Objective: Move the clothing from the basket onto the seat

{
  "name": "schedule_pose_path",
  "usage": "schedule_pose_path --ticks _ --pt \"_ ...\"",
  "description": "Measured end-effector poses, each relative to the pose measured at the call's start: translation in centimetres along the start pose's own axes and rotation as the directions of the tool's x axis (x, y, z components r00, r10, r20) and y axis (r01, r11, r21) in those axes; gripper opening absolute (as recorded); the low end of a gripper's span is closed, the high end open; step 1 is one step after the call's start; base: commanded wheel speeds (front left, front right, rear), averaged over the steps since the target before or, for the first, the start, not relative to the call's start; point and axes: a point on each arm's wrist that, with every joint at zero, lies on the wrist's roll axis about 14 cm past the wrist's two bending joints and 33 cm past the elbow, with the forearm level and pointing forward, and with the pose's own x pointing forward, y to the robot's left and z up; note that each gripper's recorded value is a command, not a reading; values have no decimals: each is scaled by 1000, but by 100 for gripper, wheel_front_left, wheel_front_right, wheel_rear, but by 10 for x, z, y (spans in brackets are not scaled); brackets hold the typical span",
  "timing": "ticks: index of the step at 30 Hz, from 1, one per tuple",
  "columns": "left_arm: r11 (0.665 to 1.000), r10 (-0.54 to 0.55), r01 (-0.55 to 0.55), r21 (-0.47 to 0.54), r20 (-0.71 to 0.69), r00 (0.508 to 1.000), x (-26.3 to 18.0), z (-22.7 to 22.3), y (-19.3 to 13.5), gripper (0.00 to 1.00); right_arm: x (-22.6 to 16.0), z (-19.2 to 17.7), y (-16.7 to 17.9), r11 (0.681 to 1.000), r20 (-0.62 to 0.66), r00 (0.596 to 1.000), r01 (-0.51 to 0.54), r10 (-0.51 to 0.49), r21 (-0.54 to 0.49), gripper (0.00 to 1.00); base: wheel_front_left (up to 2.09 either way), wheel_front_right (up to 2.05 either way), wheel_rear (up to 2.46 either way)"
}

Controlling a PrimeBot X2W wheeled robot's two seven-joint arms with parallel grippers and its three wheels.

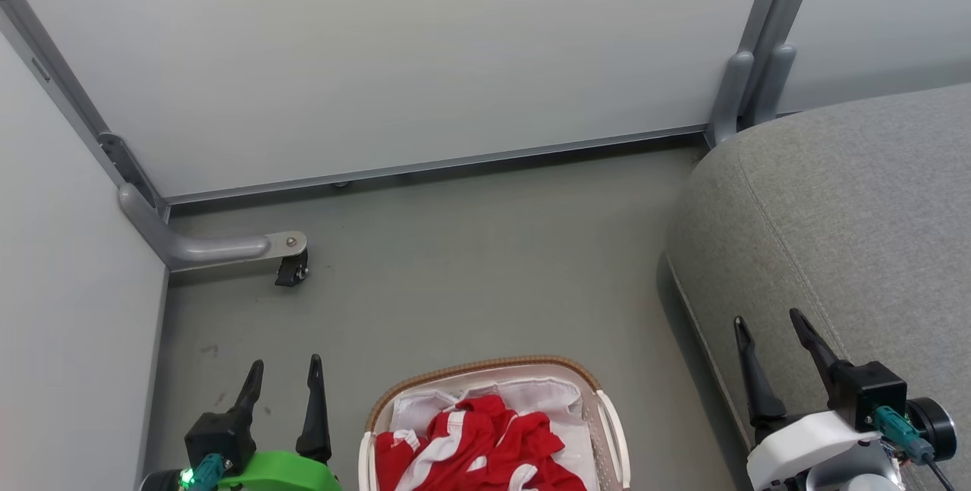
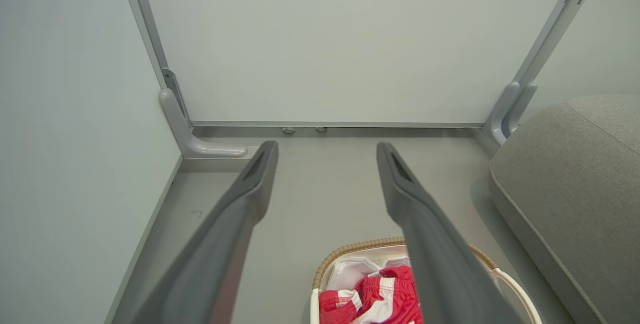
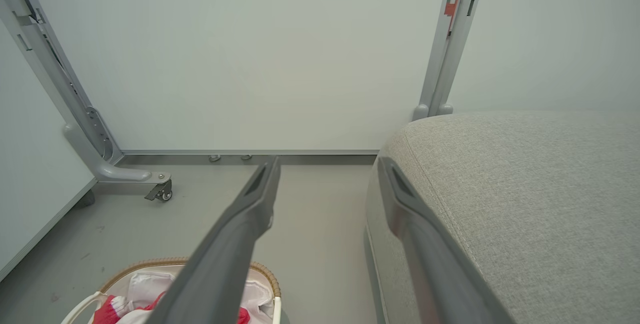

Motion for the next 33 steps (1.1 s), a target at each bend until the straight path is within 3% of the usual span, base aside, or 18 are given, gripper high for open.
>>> schedule_pose_path --ticks 11,19,28,33 --pt "999 -32 32 4 -25 999 3 -7 -10 100 3 1 -1 1000 3 1000 2 -2 0 100 0 0 0" --pt "986 -150 156 60 -99 984 34 -26 -39 100 25 0 -9 1000 7 1000 17 -17 -9 100 0 0 0" --pt "939 -263 317 137 -308 914 82 -88 -58 100 73 -9 -23 999 15 999 40 -40 -20 100 0 0 0" --pt "893 -319 419 166 -423 848 100 -130 -66 100 97 -30 -30 999 -14 999 48 -48 -19 100 0 0 0"
